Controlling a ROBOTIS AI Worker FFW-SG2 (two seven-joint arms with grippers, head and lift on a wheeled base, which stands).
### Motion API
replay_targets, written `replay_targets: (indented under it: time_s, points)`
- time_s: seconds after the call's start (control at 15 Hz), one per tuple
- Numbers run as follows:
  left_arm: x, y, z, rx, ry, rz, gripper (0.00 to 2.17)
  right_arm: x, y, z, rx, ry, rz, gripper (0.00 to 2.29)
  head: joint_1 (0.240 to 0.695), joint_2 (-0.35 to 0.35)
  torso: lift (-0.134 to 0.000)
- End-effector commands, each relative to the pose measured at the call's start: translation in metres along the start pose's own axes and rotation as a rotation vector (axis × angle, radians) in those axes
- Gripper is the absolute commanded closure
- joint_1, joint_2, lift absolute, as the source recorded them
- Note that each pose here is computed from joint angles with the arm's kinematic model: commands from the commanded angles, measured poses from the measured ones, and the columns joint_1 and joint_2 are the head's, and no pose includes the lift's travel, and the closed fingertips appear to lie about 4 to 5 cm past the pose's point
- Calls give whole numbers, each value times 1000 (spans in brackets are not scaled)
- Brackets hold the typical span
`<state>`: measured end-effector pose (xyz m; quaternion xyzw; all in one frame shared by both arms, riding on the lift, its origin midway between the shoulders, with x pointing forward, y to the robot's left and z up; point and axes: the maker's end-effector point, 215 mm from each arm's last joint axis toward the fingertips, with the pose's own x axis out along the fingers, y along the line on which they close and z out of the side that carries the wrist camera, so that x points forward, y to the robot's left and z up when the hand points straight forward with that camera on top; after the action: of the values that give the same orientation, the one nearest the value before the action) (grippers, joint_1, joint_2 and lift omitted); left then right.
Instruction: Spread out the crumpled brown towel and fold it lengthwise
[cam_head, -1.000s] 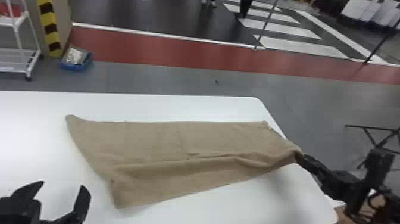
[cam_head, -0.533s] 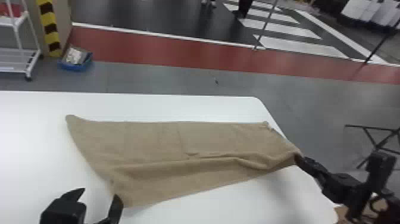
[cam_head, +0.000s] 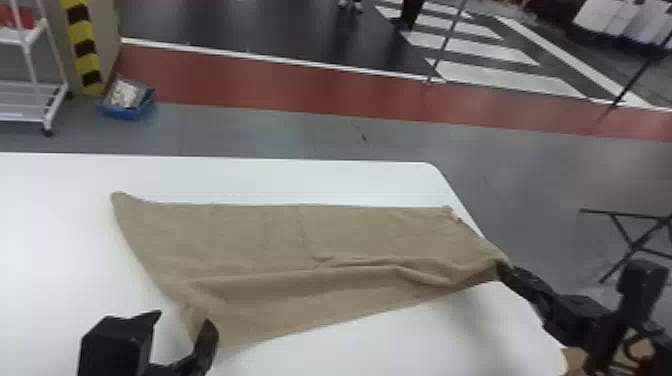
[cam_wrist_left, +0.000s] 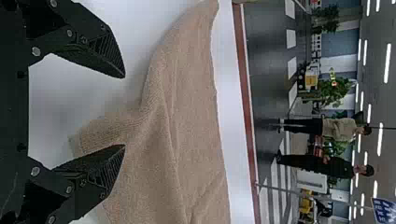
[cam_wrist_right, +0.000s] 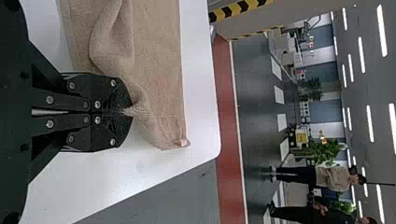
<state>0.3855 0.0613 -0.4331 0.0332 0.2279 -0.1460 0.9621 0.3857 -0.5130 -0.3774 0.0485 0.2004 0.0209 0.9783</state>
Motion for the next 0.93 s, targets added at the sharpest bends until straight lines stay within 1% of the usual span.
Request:
replay_targets:
  time_s: [0.0, 0.13, 0.2, 0.27, 0.33, 0.4, 0.47, 0.6, 0.67, 0.73, 0.8, 0.87]
  points:
    - [2, -6, 6, -19, -3, -13, 421, 2, 3, -1, -5, 2, 5, 1450, 695, -350, -125]
    - [9, -9, 14, -33, -11, -14, 421, 3, 2, -2, -8, -1, 4, 1450, 695, -350, -125]
    - [14, -11, 7, -23, 12, -15, 421, 4, 3, -4, -4, 1, 6, 1450, 695, -350, -125]
    - [17, -12, 7, -13, 22, -13, 421, 4, 1, -3, -9, -3, 4, 1450, 695, -350, -125]
    - [20, -12, -6, 11, 75, -6, 424, 4, 1, -3, -10, -4, 6, 1450, 695, -350, -125]
    - [22, -11, -12, 32, 100, 1, 481, 5, 1, -3, -11, -6, 6, 1450, 695, -350, -125]
    - [22, -11, -10, 35, 97, 4, 620, 6, -1, -3, -11, -6, 6, 1450, 695, -350, -125]
    - [22, -11, -12, 37, 107, 8, 1457, 8, -2, -2, -12, -10, 3, 1450, 695, -350, -125]
    - [22, -11, -10, 37, 104, 10, 1669, 8, -3, -1, -15, -15, 2, 1450, 695, -350, -125]
    - [21, -12, -8, 37, 100, 10, 1720, 10, -3, -2, -15, -14, 2, 1450, 695, -350, -125]
    - [21, -11, -2, 44, 88, 27, 1720, 13, 1, -4, -15, -8, 9, 1450, 695, -350, -125]
    - [22, -13, 13, 61, 60, 33, 1720, 16, 6, -6, -17, -4, 18, 1450, 695, -350, -125]
